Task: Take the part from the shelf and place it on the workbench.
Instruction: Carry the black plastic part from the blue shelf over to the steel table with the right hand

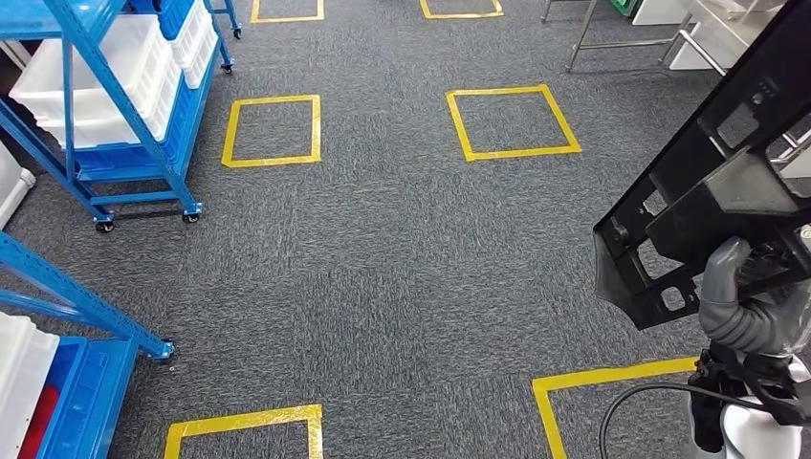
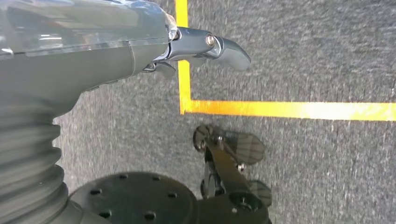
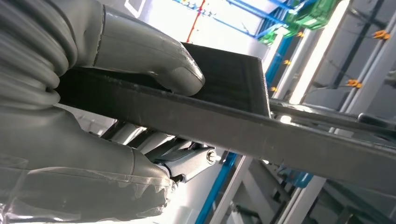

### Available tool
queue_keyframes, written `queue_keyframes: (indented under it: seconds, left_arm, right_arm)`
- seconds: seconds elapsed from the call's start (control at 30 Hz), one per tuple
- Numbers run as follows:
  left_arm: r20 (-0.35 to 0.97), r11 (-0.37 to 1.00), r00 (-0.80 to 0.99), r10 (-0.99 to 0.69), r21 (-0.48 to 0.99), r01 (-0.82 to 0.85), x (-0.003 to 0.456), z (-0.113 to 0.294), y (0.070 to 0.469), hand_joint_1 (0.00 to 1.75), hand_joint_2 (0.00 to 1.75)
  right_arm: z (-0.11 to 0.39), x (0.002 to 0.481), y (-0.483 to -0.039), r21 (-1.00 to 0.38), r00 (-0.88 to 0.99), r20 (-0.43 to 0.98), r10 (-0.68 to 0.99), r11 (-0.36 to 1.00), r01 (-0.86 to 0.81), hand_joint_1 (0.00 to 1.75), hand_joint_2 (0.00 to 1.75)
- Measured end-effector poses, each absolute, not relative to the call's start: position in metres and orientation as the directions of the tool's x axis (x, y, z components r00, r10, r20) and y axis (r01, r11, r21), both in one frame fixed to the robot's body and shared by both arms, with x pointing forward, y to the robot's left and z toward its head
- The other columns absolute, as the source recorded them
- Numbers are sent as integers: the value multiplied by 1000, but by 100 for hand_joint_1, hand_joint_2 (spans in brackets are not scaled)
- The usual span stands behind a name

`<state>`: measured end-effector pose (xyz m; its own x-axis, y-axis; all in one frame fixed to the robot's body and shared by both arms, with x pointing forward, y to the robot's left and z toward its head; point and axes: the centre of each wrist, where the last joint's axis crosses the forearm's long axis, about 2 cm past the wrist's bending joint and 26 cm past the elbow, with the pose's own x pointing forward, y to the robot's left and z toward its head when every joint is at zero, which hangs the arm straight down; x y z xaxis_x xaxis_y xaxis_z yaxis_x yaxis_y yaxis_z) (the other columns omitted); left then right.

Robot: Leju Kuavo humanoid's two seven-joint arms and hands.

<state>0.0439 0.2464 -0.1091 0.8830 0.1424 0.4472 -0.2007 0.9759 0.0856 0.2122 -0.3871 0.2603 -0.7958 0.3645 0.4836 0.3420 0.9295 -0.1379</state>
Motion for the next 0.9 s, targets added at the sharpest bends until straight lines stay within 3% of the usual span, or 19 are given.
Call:
queue_keyframes:
  seconds: [0.43,0.9]
  left_arm:
    - [513,980,858,29,152,-124,46,-109,246,0,175]
    - [531,983,845,63,113,-144,42,-109,246,0,175]
  right_arm:
    - [256,209,-397,-129,-780,501,376,923,362,175,175]
    - [248,205,-398,-140,-774,519,363,929,342,175,175]
